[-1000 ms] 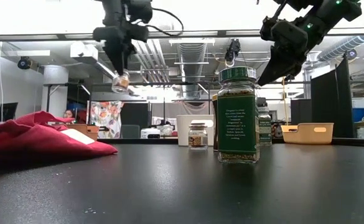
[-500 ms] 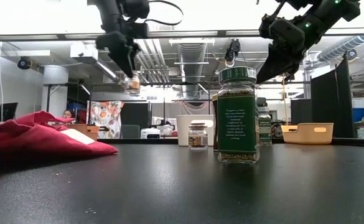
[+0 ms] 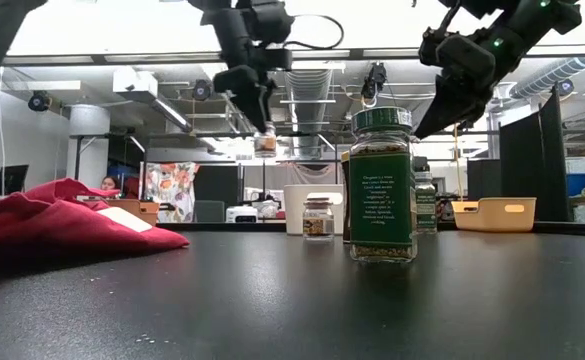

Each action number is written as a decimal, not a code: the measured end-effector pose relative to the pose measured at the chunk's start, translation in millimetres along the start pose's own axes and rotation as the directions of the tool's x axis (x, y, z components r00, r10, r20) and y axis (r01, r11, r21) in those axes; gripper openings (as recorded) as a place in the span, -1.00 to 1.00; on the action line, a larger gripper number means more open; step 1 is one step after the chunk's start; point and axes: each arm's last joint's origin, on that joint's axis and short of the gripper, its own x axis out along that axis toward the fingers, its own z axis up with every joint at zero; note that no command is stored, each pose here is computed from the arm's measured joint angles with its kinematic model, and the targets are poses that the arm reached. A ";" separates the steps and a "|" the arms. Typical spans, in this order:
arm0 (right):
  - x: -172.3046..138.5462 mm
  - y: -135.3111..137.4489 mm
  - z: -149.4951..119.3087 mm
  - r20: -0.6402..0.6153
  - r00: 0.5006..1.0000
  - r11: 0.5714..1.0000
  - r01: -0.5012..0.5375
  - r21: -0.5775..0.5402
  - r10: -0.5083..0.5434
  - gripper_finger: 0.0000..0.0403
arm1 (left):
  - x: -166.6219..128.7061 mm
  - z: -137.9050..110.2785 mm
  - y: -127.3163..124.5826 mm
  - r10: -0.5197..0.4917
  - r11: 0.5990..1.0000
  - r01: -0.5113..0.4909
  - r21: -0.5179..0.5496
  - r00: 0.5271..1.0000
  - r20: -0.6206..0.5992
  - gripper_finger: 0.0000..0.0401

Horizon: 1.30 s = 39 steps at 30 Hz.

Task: Sort spices by type
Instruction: Put the top brown seasoning bottle into the white bin

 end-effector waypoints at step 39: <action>-25.8 -18.9 -34.1 -0.054 0.993 0.984 0.115 0.138 -0.109 -0.94 | 91.2 47.2 58.6 0.029 0.998 -0.030 0.050 0.999 0.030 -0.32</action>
